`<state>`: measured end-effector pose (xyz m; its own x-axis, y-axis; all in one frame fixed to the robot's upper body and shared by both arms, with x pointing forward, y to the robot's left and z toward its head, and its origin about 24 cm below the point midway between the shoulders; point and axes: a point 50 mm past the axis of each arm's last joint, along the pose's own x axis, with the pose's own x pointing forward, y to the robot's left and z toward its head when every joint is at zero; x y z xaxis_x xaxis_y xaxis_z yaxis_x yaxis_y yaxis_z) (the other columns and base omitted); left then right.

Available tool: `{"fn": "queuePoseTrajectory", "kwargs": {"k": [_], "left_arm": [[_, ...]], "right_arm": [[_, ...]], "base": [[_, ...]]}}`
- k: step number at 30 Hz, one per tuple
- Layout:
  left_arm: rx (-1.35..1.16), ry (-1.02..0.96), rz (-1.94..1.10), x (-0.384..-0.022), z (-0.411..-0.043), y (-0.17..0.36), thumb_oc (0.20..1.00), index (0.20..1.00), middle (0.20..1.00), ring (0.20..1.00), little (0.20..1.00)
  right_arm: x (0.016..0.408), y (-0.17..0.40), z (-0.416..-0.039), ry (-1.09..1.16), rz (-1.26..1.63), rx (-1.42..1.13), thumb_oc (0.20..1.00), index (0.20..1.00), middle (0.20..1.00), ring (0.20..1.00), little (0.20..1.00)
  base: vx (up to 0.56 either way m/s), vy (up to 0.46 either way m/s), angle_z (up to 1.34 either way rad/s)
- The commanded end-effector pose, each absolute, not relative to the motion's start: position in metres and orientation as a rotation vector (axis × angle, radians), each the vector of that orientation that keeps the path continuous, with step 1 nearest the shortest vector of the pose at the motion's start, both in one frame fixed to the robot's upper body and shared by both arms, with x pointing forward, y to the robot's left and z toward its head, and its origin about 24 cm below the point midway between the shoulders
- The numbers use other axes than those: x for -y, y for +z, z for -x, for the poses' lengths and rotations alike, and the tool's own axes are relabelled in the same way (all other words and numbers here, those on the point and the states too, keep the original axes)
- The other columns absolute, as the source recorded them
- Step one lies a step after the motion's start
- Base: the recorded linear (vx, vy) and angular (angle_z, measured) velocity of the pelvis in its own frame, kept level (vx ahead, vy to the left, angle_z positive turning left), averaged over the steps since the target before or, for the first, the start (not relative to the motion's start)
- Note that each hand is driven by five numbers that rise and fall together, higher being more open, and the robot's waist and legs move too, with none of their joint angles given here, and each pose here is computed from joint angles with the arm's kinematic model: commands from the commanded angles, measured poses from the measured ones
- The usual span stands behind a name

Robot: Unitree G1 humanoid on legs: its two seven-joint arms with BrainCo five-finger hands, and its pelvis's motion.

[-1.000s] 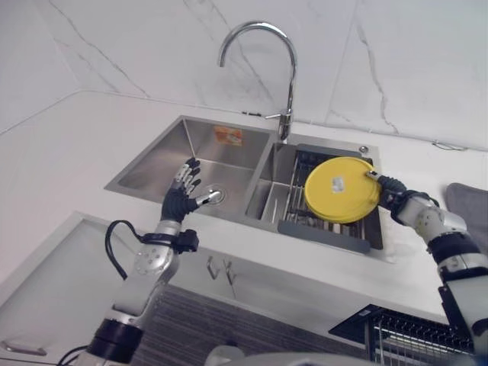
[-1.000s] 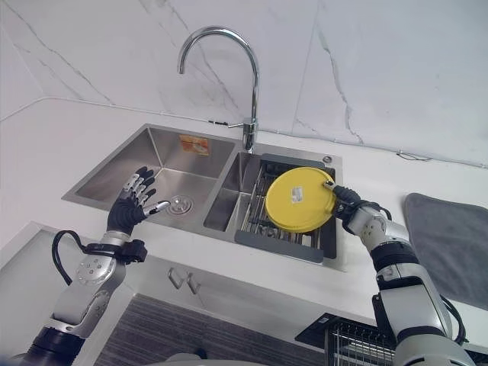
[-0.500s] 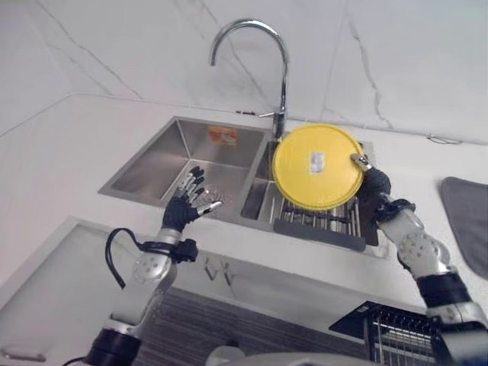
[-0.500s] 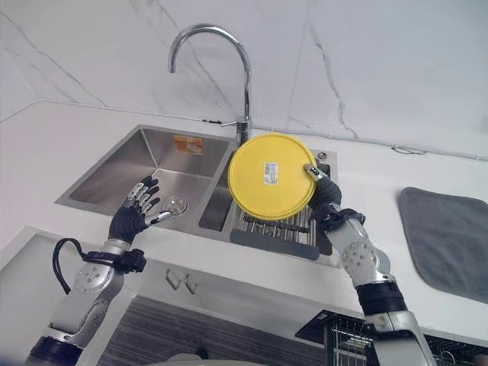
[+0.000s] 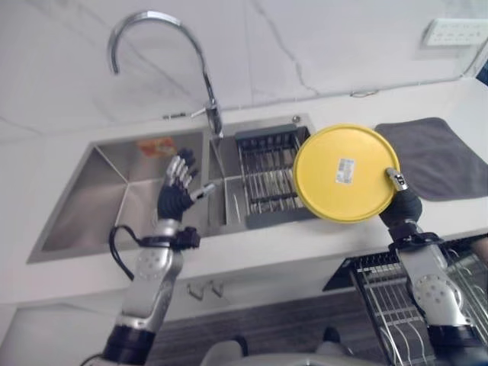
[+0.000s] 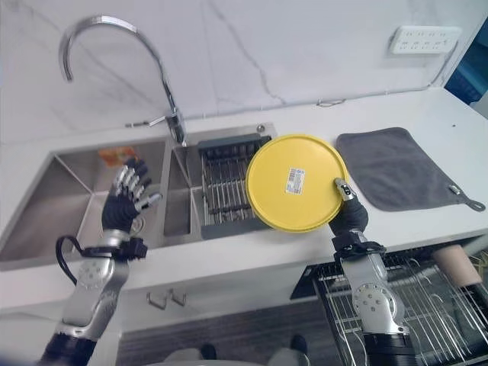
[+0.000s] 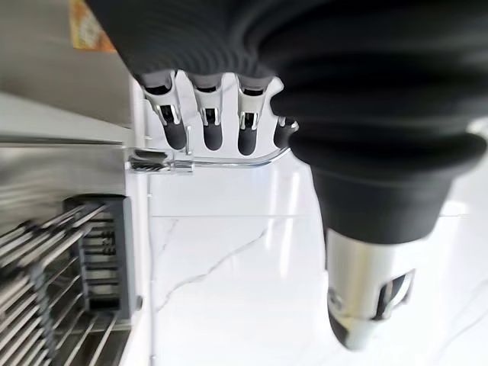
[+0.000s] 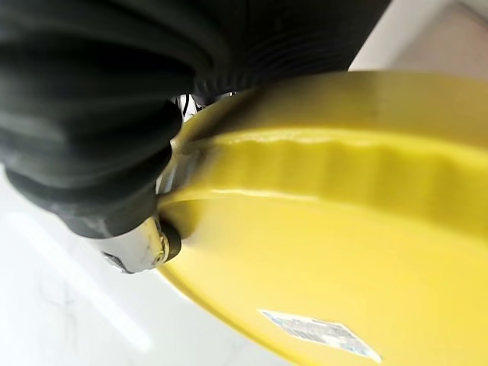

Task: Place the dishes in the dishwasher.

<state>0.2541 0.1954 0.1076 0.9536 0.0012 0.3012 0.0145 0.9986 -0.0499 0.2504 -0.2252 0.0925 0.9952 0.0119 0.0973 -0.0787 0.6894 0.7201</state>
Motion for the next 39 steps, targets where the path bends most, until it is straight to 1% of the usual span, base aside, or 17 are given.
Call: {"fn": "queuePoseTrajectory", "kwargs": {"k": [1,4,6,10,14,17,20,24,29,35,39], "left_arm": [[0.468,0.045,-0.042,-0.218,-0.231,0.134,1.0,1.0,1.0,1.0,1.0],[0.526,0.075,-0.032,-0.226,-0.226,0.142,1.0,1.0,1.0,1.0,1.0],[0.566,0.055,-0.065,-0.221,-0.224,0.147,1.0,1.0,1.0,1.0,1.0],[0.57,0.01,-0.09,-0.213,-0.225,0.147,1.0,1.0,1.0,1.0,1.0],[0.582,-0.023,-0.118,-0.212,-0.229,0.153,1.0,1.0,1.0,1.0,1.0],[0.58,-0.008,-0.115,-0.209,-0.232,0.154,1.0,1.0,1.0,1.0,1.0],[0.572,0.005,-0.106,-0.205,-0.232,0.153,1.0,1.0,1.0,1.0,1.0],[0.55,-0.007,-0.077,-0.198,-0.232,0.147,1.0,1.0,1.0,1.0,1.0],[0.539,-0.006,-0.042,-0.195,-0.23,0.14,1.0,1.0,1.0,1.0,1.0],[0.556,0.0,-0.069,-0.195,-0.228,0.139,1.0,1.0,1.0,1.0,1.0],[0.57,0.012,-0.112,-0.195,-0.227,0.141,1.0,1.0,1.0,1.0,1.0]], "right_arm": [[0.21,0.127,-0.266,0.223,-0.868,0.233,0.2,0.2,0.2,0.2,0.2],[0.206,0.128,-0.265,0.244,-0.887,0.23,0.2,0.2,0.2,0.2,0.2],[0.208,0.128,-0.263,0.247,-0.903,0.248,0.2,0.2,0.2,0.2,0.2],[0.211,0.128,-0.256,0.24,-0.944,0.293,0.2,0.2,0.2,0.2,0.2],[0.208,0.129,-0.252,0.232,-0.997,0.34,0.2,0.2,0.2,0.2,0.2],[0.201,0.132,-0.253,0.247,-1.002,0.325,0.2,0.2,0.2,0.2,0.2],[0.206,0.137,-0.258,0.244,-0.915,0.306,0.2,0.2,0.2,0.2,0.2],[0.206,0.151,-0.255,0.27,-0.828,0.361,0.2,0.2,0.2,0.2,0.2],[0.203,0.155,-0.253,0.272,-0.814,0.391,0.2,0.2,0.2,0.2,0.2],[0.197,0.151,-0.254,0.299,-0.799,0.385,0.2,0.2,0.2,0.2,0.2],[0.202,0.153,-0.249,0.329,-0.796,0.432,0.2,0.2,0.2,0.2,0.2]], "base": [[-0.15,0.313,-0.16],[-0.19,0.24,-1.13],[-0.21,0.102,-0.35],[-0.16,-0.104,-0.25],[-0.19,-0.432,-0.43],[-0.12,-0.544,-0.5],[-0.12,-0.511,-0.96],[-0.1,-0.409,-0.57],[-0.07,-0.242,-0.11],[0.08,0.125,0.03],[0.13,0.265,-0.02]]}}
